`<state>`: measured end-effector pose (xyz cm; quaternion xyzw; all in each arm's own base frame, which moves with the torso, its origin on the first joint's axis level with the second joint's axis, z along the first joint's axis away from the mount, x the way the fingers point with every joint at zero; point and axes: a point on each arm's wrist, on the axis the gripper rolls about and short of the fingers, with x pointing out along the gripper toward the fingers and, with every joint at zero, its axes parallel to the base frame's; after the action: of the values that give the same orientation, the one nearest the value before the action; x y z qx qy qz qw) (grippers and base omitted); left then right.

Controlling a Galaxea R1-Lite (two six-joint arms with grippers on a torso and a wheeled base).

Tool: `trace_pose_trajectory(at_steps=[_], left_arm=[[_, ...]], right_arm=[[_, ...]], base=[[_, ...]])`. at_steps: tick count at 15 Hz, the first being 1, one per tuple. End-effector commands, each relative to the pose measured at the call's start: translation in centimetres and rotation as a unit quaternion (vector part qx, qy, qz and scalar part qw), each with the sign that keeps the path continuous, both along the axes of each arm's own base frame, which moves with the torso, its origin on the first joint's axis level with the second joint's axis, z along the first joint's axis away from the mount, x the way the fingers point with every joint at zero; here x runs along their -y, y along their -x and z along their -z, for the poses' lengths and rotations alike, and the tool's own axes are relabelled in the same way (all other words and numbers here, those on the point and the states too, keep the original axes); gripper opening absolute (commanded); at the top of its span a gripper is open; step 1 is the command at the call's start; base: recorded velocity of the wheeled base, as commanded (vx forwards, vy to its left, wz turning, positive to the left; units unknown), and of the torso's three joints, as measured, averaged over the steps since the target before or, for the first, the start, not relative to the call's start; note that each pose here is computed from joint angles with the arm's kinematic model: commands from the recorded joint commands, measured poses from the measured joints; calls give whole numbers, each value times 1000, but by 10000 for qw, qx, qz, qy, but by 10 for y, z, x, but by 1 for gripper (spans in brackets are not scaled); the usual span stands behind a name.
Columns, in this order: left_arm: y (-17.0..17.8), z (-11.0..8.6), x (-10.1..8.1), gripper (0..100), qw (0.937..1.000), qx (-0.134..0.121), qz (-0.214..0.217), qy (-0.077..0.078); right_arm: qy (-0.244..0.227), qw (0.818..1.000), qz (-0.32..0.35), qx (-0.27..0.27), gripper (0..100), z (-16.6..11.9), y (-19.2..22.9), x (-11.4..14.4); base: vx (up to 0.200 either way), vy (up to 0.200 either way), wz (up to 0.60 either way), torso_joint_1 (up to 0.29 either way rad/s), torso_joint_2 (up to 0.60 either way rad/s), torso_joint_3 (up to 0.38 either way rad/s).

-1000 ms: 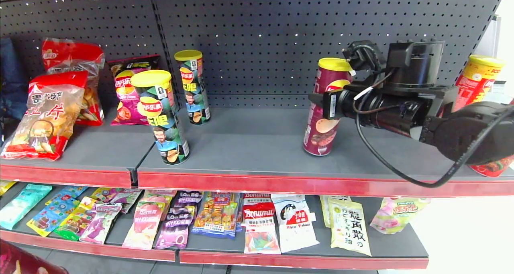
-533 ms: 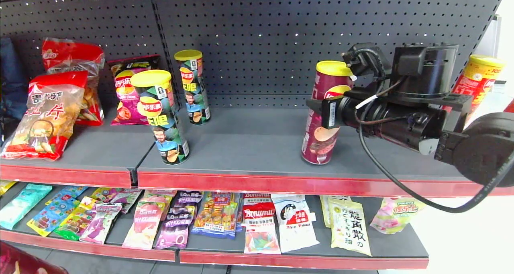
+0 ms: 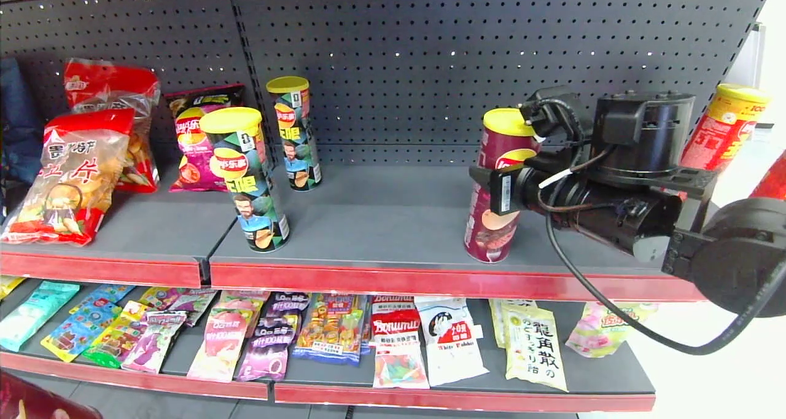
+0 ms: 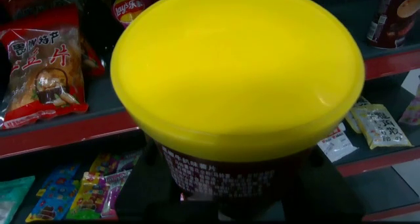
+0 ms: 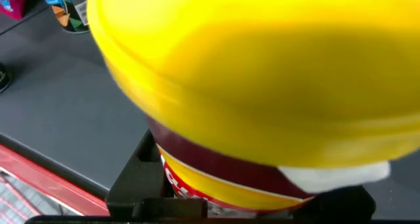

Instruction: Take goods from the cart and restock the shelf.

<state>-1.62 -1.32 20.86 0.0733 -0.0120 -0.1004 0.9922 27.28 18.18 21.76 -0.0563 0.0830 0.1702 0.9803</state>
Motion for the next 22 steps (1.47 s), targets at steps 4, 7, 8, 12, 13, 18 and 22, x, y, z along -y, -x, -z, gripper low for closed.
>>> trace_pose_trajectory(at_steps=[4, 7, 8, 12, 13, 18, 22], left_arm=[[1, 0, 0, 0, 10000, 19, -7, -4], [3, 2, 1, 0, 10000, 41, 1, -9], [3, 4, 1, 0, 10000, 26, 1, -6], [3, 3, 1, 0, 10000, 33, 1, -7], [3, 4, 1, 0, 10000, 26, 1, -6], [3, 4, 1, 0, 10000, 18, 1, -4], [2, 6, 1, 0, 10000, -4, 1, 1]], right_arm=[[11, 9999, -96, 55, 0, 0, 9, -12], [-11, 9999, -90, 116, 0, -5, 15, -14], [-3, 9999, -67, 112, 0, -4, 15, -14], [76, 9999, -25, 119, 0, -3, 15, -14], [88, 9999, -26, 116, 0, -2, 15, -14], [166, 9999, -30, 28, 0, 4, 16, -13], [191, 9998, -44, -17, 100, 7, 17, -13]], base=[[0, 0, 0, 0, 0, 0], [0, 0, 0, 0, 0, 0], [0, 0, 0, 0, 0, 0], [0, 0, 0, 0, 0, 0], [0, 0, 0, 0, 0, 0], [0, 0, 0, 0, 0, 0], [0, 0, 0, 0, 0, 0]])
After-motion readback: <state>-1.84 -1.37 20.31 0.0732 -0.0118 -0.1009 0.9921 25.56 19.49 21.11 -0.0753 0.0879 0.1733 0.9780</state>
